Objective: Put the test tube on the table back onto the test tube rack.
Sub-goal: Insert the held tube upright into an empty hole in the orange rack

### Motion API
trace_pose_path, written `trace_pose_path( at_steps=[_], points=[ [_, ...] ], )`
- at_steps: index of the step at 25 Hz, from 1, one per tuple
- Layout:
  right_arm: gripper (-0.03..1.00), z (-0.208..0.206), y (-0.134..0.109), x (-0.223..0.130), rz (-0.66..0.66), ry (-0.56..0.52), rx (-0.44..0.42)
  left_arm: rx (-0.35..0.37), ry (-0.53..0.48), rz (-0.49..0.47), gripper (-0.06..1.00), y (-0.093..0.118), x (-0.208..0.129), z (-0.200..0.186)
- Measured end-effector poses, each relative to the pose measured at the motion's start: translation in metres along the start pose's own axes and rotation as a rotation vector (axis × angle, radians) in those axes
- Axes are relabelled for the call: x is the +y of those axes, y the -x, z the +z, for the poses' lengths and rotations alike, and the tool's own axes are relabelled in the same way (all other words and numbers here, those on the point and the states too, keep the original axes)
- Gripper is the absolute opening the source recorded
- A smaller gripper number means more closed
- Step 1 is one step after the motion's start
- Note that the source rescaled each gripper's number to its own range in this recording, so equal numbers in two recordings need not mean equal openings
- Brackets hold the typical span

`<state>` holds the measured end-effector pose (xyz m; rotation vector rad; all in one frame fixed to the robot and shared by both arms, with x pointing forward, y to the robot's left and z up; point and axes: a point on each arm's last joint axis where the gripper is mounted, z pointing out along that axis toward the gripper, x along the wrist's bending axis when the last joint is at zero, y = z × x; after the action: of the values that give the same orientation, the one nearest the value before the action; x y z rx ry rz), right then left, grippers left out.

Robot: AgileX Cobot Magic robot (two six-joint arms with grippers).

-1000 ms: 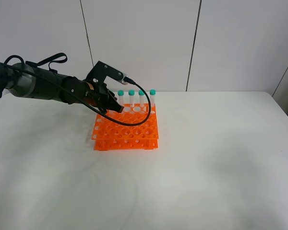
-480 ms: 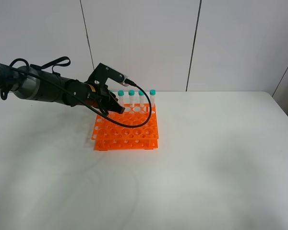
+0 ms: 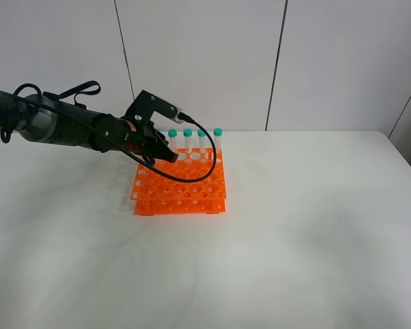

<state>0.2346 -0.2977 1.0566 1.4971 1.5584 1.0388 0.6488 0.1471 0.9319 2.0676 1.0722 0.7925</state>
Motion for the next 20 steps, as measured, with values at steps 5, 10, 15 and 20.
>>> trace_pose_path(
  at_steps=[5, 10, 15, 20],
  points=[
    [0.97, 0.0, 0.0, 0.0, 0.0, 0.0, 0.0, 0.0, -0.001, -0.002, 0.0, 0.0, -0.0001, 0.0],
    [0.97, 0.0, 0.0, 0.0, 0.0, 0.0, 0.0, -0.002, -0.005, -0.019, 0.0, -0.0001, 0.0006, -0.0013],
    [0.97, 0.0, 0.0, 0.0, 0.0, 0.0, 0.0, 0.001, -0.006, -0.05, 0.0, -0.0023, 0.0015, -0.0031],
    [0.97, 0.0, 0.0, 0.0, 0.0, 0.0, 0.0, 0.011, -0.011, -0.071, 0.0, -0.0077, -0.0002, -0.0031]
  ],
)
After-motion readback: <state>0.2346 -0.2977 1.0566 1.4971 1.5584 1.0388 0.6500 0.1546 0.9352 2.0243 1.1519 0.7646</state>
